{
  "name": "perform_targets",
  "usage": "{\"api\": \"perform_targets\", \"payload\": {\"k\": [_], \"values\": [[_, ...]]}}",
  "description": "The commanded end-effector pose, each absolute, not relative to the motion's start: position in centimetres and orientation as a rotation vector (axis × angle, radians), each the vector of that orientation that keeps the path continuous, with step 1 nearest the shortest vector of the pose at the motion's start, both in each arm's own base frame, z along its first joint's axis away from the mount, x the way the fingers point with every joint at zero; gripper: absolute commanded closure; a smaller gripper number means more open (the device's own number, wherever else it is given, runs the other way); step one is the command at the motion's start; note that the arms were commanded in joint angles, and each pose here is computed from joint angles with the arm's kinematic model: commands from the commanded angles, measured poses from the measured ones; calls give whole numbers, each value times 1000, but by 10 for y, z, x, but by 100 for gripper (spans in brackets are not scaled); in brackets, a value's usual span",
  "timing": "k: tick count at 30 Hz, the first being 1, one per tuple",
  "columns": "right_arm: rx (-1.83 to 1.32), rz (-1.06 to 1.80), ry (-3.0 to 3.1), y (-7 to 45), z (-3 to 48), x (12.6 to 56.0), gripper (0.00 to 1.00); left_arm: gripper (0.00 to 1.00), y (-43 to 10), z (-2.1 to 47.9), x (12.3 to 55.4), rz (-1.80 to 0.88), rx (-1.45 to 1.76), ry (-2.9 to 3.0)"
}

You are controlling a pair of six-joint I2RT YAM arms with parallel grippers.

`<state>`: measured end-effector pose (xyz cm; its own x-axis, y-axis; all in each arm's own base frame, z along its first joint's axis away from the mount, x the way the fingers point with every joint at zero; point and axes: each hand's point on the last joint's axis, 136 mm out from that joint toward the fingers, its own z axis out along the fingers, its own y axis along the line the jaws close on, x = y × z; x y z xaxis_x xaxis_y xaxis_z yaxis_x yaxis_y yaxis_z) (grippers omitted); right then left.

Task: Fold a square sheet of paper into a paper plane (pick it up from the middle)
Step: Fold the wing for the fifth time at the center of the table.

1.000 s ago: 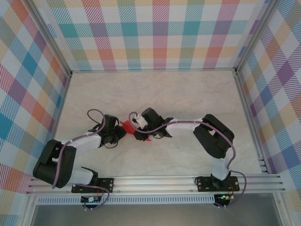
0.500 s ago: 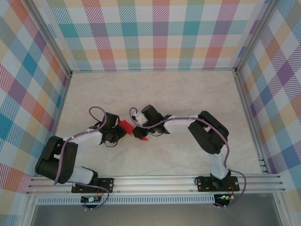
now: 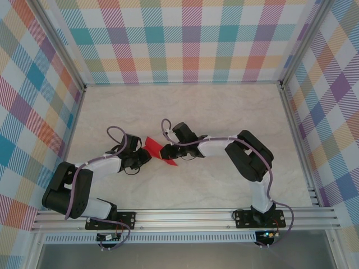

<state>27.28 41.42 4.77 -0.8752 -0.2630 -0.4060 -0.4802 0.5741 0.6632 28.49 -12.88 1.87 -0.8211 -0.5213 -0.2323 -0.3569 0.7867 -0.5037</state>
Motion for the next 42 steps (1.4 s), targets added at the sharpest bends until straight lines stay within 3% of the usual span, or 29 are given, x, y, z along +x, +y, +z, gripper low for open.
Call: {"api": "perform_targets", "payload": {"k": [1, 13, 21, 29, 42], "values": [[-519, 1100, 2546, 401, 60, 276, 91, 74, -160, 49, 323, -873, -510, 2417], [-320, 828, 2567, 361, 62, 275, 92, 75, -177, 75, 326, -1030, -477, 2300], [-158, 842, 2604, 352, 55, 269, 91, 78, -187, 62, 328, -1028, -505, 2322], [-268, 918, 2600, 366, 54, 264, 90, 82, -189, 40, 330, -989, -545, 2379], [-453, 893, 2546, 372, 56, 264, 88, 76, -191, 23, 333, -942, -579, 2437]]}}
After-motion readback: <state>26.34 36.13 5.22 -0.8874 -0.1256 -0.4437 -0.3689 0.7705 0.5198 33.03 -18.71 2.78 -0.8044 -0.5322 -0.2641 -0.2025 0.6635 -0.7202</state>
